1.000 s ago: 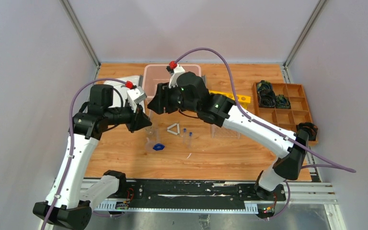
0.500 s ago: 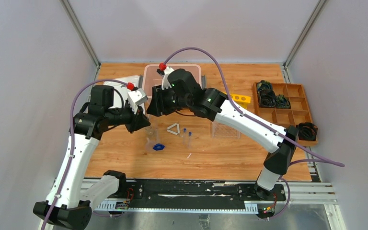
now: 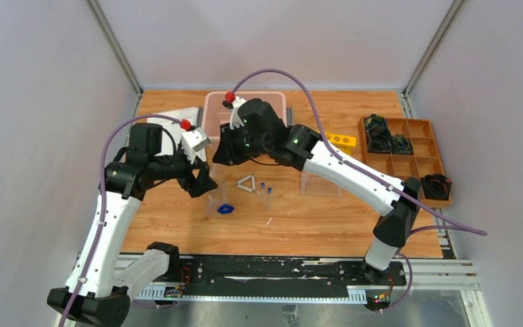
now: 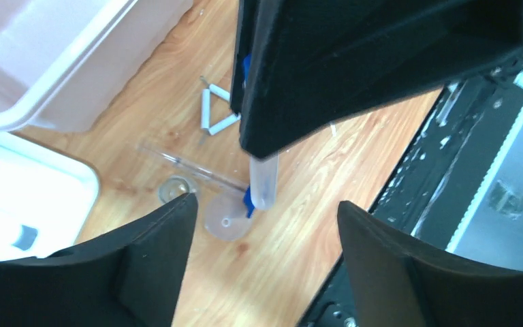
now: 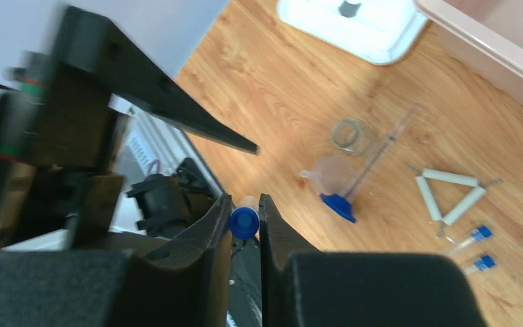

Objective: Organize the chemistry lab equipment

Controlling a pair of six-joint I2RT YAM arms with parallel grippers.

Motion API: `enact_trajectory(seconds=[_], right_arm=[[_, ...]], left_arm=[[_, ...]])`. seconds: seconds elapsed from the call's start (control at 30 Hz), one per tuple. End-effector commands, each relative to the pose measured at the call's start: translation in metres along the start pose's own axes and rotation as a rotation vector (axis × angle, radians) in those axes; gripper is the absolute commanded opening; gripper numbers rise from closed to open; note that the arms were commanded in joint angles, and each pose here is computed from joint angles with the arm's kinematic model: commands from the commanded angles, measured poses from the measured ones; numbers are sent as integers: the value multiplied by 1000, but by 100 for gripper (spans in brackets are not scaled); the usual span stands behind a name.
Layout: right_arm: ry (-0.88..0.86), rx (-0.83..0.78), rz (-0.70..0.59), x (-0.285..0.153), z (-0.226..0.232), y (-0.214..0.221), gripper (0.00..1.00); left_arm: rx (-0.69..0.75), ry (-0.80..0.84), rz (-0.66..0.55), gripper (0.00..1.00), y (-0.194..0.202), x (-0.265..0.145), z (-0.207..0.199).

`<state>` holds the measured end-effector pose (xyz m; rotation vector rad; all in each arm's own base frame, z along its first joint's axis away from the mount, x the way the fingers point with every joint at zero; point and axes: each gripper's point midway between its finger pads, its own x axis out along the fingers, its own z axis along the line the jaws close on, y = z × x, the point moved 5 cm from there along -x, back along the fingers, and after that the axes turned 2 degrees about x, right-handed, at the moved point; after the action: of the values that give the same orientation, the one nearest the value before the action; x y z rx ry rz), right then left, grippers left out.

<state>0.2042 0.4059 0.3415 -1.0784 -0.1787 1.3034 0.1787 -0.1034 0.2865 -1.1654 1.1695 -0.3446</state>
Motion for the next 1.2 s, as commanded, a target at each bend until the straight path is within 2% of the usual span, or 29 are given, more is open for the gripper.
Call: enact_trajectory(seconds=[0.0,0.03,0.3,0.43,0.87,1.17], right_arm=[[126,-15,-11,-21,-38,4,0],[177,-20,-24,-28,-50,5,0],[686,-79,-90,-102,-165,50,0],[867,-93,-100,-119,-206,81,0],[950,-33,-98,-102,-251,119,0],[935,-16,-98,-87,-262,128,0]], left_arm=[[3,-38,-15,97,-5,-7,0],[1,-49,-16,99,-7,-8,0],[-78,-160,42,100,-8,-7,19],[-101,-163,62,100,-6,-3,23],[-108,-166,63,100,-5,-3,23],[-115,-168,64,100,-5,-3,23]])
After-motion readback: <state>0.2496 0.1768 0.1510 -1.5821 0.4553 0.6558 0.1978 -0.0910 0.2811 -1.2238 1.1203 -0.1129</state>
